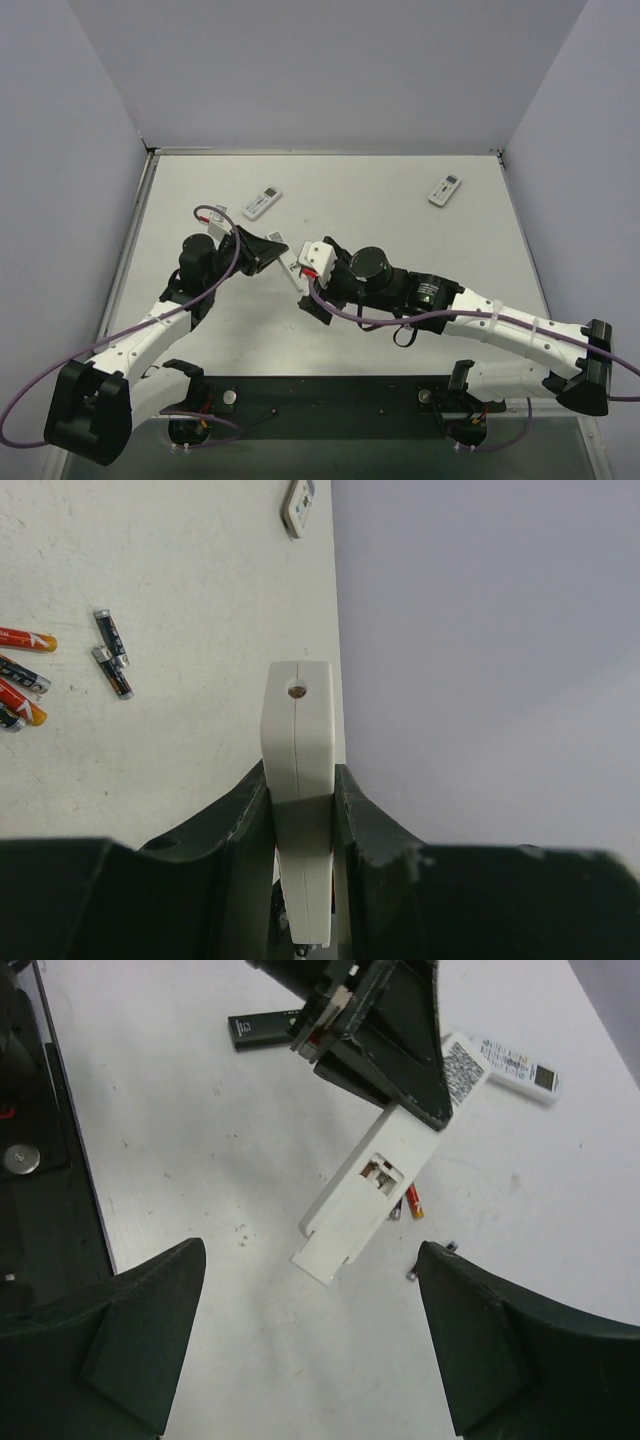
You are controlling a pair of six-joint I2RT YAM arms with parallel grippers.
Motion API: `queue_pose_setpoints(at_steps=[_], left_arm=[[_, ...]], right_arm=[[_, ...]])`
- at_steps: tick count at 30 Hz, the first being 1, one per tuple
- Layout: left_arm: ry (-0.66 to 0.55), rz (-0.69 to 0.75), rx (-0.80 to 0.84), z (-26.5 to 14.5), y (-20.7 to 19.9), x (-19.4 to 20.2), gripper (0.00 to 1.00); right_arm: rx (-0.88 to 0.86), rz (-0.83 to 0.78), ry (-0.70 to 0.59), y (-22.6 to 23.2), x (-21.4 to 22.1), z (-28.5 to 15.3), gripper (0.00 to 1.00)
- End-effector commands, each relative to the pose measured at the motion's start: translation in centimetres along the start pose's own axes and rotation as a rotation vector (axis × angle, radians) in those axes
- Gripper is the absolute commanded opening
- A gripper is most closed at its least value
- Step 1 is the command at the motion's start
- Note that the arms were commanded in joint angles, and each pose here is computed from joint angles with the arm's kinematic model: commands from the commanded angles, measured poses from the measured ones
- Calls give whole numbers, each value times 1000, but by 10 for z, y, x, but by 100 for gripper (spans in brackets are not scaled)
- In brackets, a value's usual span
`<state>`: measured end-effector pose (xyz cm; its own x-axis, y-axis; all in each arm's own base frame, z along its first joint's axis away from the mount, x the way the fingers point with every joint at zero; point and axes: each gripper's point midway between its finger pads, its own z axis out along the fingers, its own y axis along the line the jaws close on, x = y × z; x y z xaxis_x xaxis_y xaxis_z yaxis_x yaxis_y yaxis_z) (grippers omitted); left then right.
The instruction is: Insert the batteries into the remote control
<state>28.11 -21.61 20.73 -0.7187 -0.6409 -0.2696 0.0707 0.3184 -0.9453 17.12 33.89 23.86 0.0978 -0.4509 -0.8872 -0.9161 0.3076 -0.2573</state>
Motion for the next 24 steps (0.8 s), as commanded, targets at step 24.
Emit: queue_pose_setpoints(at_steps=[24], left_arm=[[-139, 28, 146, -12, -34, -16, 0]], right_arm=[[146, 570, 396, -13, 40, 21, 61]])
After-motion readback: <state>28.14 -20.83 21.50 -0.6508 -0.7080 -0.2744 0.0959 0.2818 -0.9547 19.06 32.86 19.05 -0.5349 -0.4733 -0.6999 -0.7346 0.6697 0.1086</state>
